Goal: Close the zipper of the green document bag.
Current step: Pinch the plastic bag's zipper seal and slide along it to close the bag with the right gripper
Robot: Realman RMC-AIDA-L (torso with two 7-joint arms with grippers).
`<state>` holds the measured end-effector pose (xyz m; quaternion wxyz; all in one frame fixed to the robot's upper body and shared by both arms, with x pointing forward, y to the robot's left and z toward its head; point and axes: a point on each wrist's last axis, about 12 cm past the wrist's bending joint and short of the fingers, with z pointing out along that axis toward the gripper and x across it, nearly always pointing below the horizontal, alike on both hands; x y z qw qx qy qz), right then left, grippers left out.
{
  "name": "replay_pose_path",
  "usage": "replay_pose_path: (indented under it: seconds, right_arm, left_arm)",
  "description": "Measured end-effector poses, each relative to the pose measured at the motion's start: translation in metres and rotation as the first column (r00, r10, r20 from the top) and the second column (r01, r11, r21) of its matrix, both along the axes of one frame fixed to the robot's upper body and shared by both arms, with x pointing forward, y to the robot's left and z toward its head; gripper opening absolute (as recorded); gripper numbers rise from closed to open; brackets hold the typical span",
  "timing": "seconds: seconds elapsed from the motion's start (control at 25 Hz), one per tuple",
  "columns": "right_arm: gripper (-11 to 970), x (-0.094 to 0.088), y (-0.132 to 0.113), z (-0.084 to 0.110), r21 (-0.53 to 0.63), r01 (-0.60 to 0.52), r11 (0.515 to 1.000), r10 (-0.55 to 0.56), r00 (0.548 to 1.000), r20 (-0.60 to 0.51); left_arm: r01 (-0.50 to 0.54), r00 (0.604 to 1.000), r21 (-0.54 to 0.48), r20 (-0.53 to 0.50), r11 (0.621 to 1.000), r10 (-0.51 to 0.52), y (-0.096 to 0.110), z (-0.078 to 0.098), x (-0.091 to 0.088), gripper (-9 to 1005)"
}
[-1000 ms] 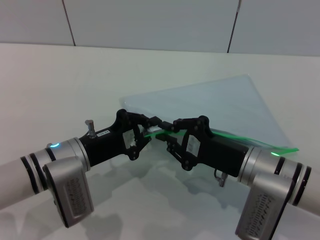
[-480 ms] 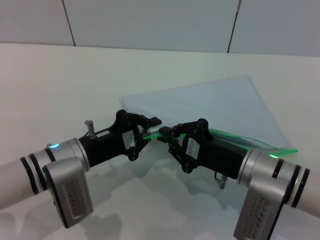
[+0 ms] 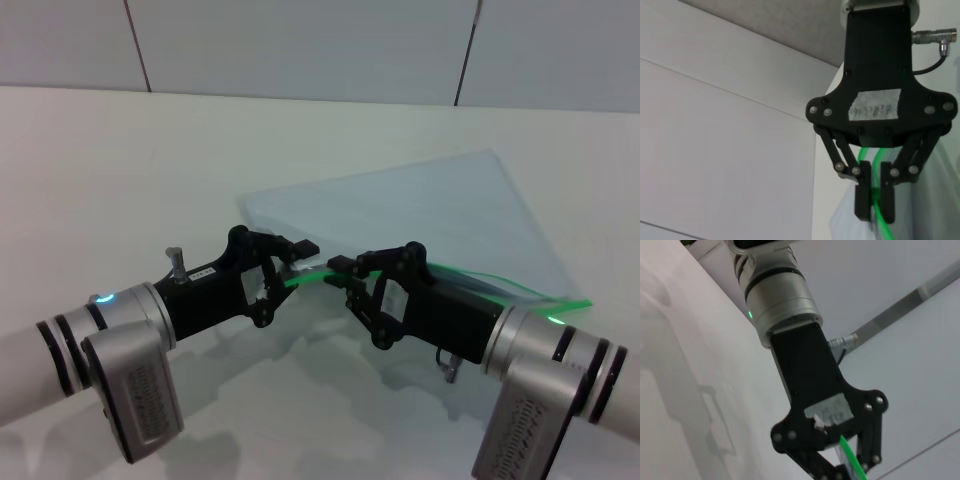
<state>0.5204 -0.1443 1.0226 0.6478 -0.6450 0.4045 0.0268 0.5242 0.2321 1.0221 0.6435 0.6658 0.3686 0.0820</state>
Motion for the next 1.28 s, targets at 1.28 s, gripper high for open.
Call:
replay_pose_path:
  seconds: [1.28]
  right_arm:
    - [91, 0.007, -0.091, -0.013, 0.062, 0.498, 0.865, -0.499, 0.867, -0.002]
  left_arm:
    - [-0.052, 0.999, -0.005, -0.014, 0.999, 0.052, 0.009, -0.004, -0.005, 180]
